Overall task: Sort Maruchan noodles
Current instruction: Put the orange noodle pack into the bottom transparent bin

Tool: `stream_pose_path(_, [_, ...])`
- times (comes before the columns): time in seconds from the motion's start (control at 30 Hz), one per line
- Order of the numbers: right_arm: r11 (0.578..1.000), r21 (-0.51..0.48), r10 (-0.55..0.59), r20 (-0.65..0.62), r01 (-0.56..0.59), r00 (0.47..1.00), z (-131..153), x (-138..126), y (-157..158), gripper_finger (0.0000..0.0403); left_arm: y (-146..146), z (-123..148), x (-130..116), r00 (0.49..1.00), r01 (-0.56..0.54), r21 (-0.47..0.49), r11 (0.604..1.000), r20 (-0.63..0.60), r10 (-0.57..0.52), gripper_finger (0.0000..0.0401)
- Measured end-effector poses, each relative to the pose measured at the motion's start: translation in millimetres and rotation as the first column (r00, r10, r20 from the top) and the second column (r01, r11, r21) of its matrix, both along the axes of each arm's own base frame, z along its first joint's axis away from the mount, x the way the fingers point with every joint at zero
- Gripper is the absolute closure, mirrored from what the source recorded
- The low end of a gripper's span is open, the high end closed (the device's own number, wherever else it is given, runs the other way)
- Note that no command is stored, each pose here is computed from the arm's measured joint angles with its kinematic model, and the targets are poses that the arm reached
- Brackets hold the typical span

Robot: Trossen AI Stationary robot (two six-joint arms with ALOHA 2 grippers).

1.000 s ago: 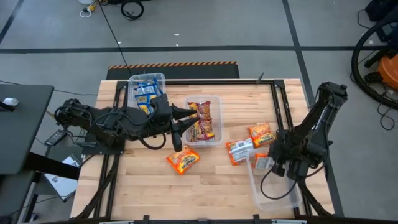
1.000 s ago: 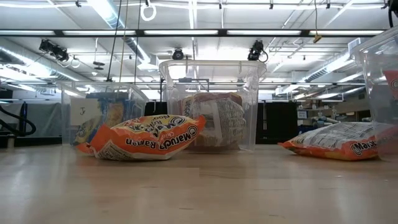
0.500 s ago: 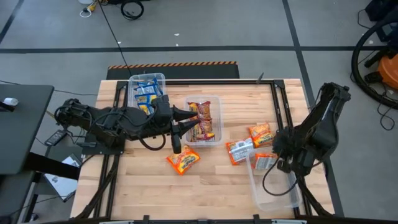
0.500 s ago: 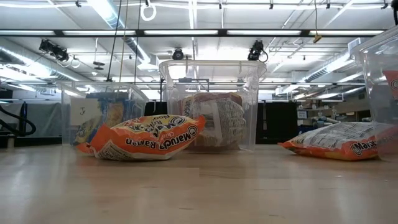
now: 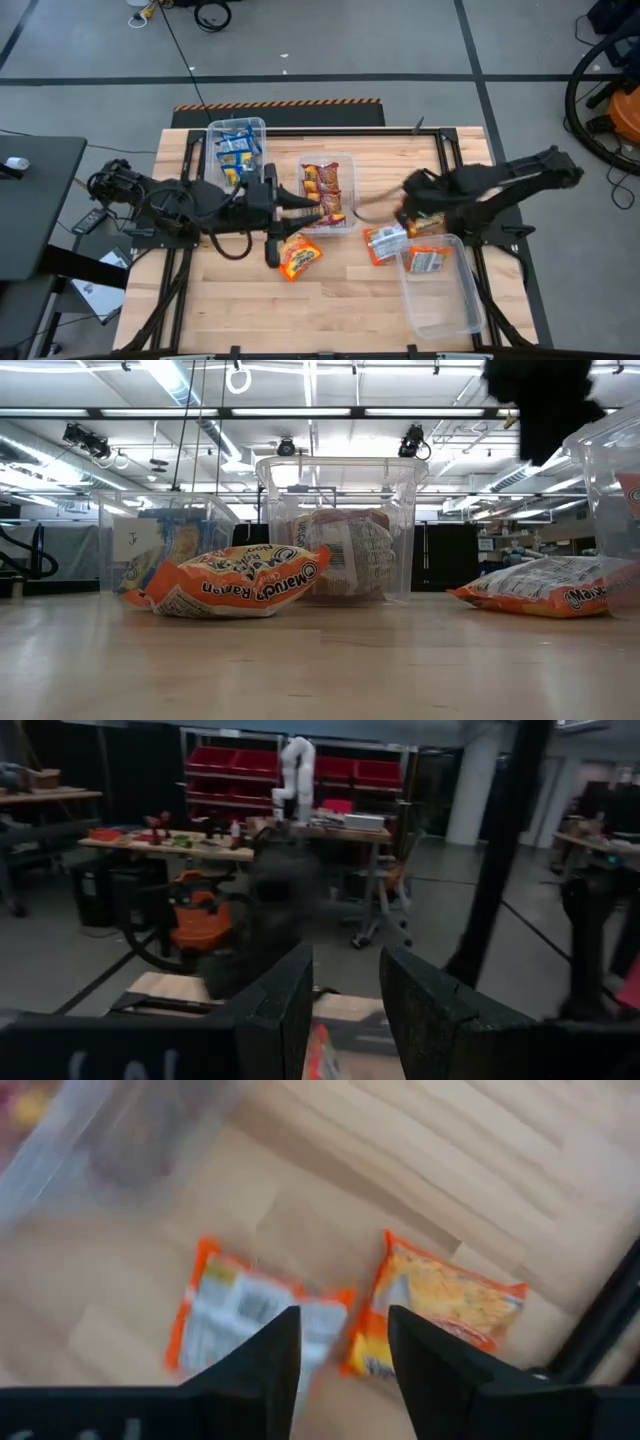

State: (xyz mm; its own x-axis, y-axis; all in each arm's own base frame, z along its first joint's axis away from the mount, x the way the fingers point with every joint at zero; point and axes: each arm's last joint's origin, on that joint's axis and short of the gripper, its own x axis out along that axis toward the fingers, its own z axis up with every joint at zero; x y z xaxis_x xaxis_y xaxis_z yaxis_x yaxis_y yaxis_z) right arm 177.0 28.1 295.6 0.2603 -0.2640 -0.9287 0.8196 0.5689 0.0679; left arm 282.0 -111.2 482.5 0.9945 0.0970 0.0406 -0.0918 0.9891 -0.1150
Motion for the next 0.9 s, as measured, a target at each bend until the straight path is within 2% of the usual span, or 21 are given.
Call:
stream_pose_path(0.1, [0.989, 0.057, -0.131, -0.04, 0.133, 0.991, -19.7, 18.7, -23.8, 0.0242, -10.6, -1.6, -5.3, 0.999, 0.041, 0.01, 0.999, -0.021, -0.041, 0.0278])
stream_pose_path(0.2, [0.973, 0.104, -0.193, -0.121, 0.206, 0.974, -38.7, 31.8, -39.9, 0.0244, -20.5, -3.3, -10.8, 0.996, 0.078, 0.021, 0.997, -0.041, -0.077, 0.0278])
stream_pose_path(0.37, [0.976, 0.143, -0.13, -0.234, 0.167, 0.963, -61.1, 41.7, -42.7, 0.0244, -30.4, -6.6, -19.8, 0.99, 0.112, 0.036, 0.993, -0.089, -0.109, 0.0278])
stream_pose_path(0.47, [0.965, 0.221, -0.086, -0.239, 0.14, 0.967, -77.1, 40.9, -40.4, 0.0245, -35.4, -8.4, -27.0, 0.986, 0.119, 0.051, 0.992, -0.12, -0.113, 0.0278])
stream_pose_path(0.63, [0.944, 0.241, -0.166, -0.24, 0.224, 0.956, -107.1, 25.1, -40.2, 0.0245, -39.4, -8.2, -32.3, 0.987, 0.107, 0.06, 0.992, -0.126, -0.098, 0.0278])
stream_pose_path(0.83, [0.943, 0.259, -0.168, -0.163, 0.207, 0.972, -133.6, 22.7, -42.2, 0.0245, -39.8, -6.6, -34.9, 0.989, 0.096, 0.087, 0.992, -0.122, -0.085, 0.0278])
stream_pose_path(0.9, [0.942, 0.24, -0.194, -0.181, 0.235, 0.964, -140.6, 20.9, -43.5, 0.0245, -39.1, -6.9, -34.7, 0.99, 0.072, 0.092, 0.993, -0.124, -0.061, 0.0278])
